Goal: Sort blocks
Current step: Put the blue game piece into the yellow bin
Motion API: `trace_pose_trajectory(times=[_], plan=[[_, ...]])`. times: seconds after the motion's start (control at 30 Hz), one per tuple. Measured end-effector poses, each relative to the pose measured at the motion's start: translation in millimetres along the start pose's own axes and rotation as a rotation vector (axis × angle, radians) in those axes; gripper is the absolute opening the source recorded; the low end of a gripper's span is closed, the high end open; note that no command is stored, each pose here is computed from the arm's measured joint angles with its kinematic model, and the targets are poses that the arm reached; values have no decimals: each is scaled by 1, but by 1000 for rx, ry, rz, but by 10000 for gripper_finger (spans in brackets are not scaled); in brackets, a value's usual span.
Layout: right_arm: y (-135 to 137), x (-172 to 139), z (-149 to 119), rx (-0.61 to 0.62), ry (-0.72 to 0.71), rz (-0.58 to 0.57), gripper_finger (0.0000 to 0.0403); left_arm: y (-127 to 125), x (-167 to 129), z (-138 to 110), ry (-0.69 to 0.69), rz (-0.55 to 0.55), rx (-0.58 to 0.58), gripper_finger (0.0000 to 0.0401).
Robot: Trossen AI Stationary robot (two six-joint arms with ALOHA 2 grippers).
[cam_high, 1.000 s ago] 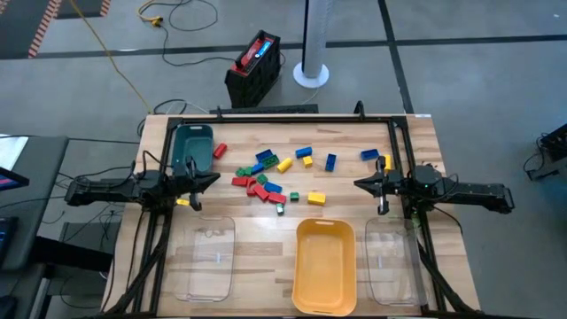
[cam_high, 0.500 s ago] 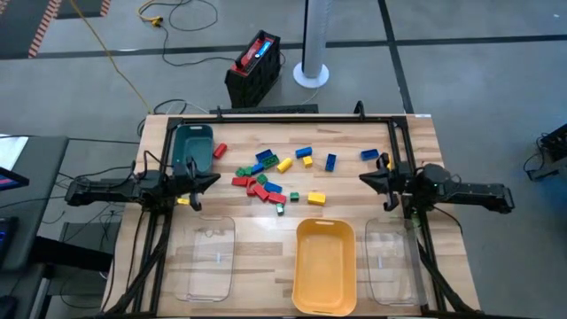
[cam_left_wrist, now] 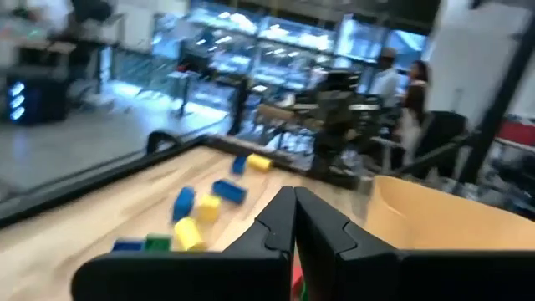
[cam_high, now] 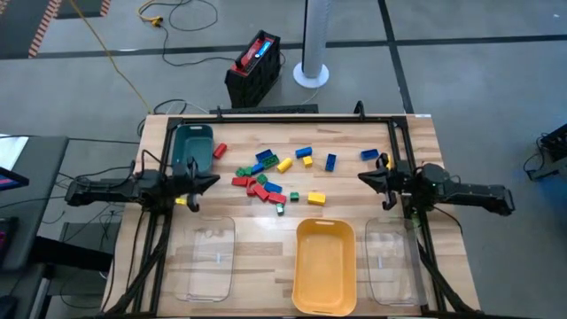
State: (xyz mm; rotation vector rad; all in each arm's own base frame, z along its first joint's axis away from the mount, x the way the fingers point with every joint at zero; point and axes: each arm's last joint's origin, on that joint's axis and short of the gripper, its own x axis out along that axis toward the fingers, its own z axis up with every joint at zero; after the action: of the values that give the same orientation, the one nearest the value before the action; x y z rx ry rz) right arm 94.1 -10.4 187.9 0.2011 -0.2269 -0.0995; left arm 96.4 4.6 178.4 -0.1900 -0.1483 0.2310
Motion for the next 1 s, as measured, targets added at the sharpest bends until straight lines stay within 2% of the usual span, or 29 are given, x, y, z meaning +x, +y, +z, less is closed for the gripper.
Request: trace_pose_trajectory(times=[0.1, 0.23, 0.43, 0.53, 0.7, 0.8, 0.9, 1.0], plan=[[-4, 0, 2, 14, -38, -120, 40, -2, -1, 6, 13, -37, 41, 4], [-4, 0, 5, 15, -62, -121, 40, -5, -2, 12, 20, -63, 77, 4], [-2, 0, 9, -2, -97, -95, 40, -8, -3, 11, 29, -87, 59, 16], [1, 3, 13, -76, -14, -94, 40, -9, -4, 11, 34, -87, 57, 40], [6, 23, 25, -123, 187, -113, 40, -5, -4, 13, 7, 74, 88, 103], [10, 39, 29, -149, 274, -105, 41, -3, -4, 14, -8, 122, 67, 136], [12, 56, 28, -164, 355, -103, 41, -3, -4, 15, -12, 126, 79, 152], [15, 66, 20, -137, 416, -95, 41, -3, -4, 13, 14, 130, 165, 155]])
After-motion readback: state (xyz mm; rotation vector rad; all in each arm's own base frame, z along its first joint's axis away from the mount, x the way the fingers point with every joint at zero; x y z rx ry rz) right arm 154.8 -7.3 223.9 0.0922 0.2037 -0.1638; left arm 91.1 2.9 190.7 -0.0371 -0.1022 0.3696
